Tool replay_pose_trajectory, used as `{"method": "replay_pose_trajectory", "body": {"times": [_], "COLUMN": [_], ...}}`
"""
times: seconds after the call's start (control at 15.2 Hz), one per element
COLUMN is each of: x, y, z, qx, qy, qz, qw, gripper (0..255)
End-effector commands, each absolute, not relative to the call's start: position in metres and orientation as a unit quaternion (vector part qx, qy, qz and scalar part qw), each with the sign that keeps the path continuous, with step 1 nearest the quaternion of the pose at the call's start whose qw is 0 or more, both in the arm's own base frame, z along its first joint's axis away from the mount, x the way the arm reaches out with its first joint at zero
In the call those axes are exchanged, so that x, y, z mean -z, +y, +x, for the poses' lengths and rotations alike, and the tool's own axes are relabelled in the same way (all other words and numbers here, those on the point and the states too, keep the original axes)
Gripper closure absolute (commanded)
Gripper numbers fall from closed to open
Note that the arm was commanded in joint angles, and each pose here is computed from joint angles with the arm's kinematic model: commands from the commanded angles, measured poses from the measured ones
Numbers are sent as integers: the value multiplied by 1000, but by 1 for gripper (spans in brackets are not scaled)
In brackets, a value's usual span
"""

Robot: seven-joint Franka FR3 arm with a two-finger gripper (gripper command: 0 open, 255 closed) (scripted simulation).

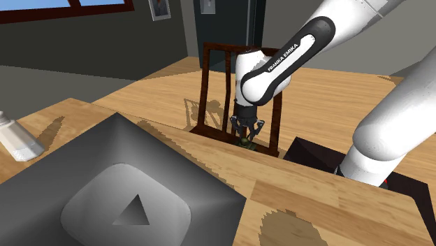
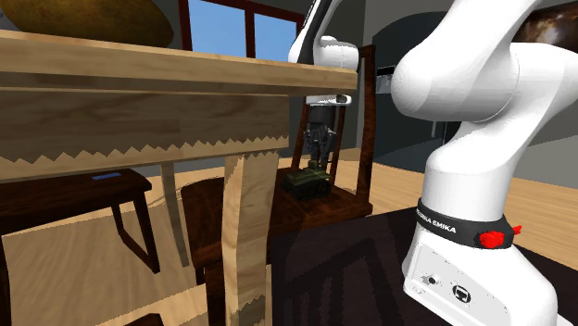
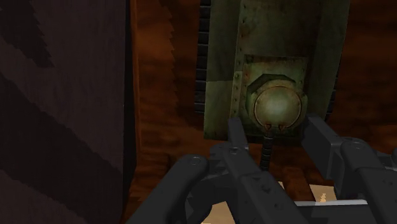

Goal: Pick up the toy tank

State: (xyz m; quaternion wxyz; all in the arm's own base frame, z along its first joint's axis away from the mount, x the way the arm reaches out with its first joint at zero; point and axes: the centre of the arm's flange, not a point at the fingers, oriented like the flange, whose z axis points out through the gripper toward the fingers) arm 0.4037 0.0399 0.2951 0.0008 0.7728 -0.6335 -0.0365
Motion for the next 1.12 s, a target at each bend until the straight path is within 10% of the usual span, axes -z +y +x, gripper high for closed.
{"method": "replay_pose_trajectory", "body": {"times": [0.0, 1.06], "x": [-294, -374], "y": [40, 40], "z": [404, 403], "qx": [37, 37], "qy": [-634, -634], "qz": [773, 773], "qw": [1, 1], "gripper": [255, 255]}}
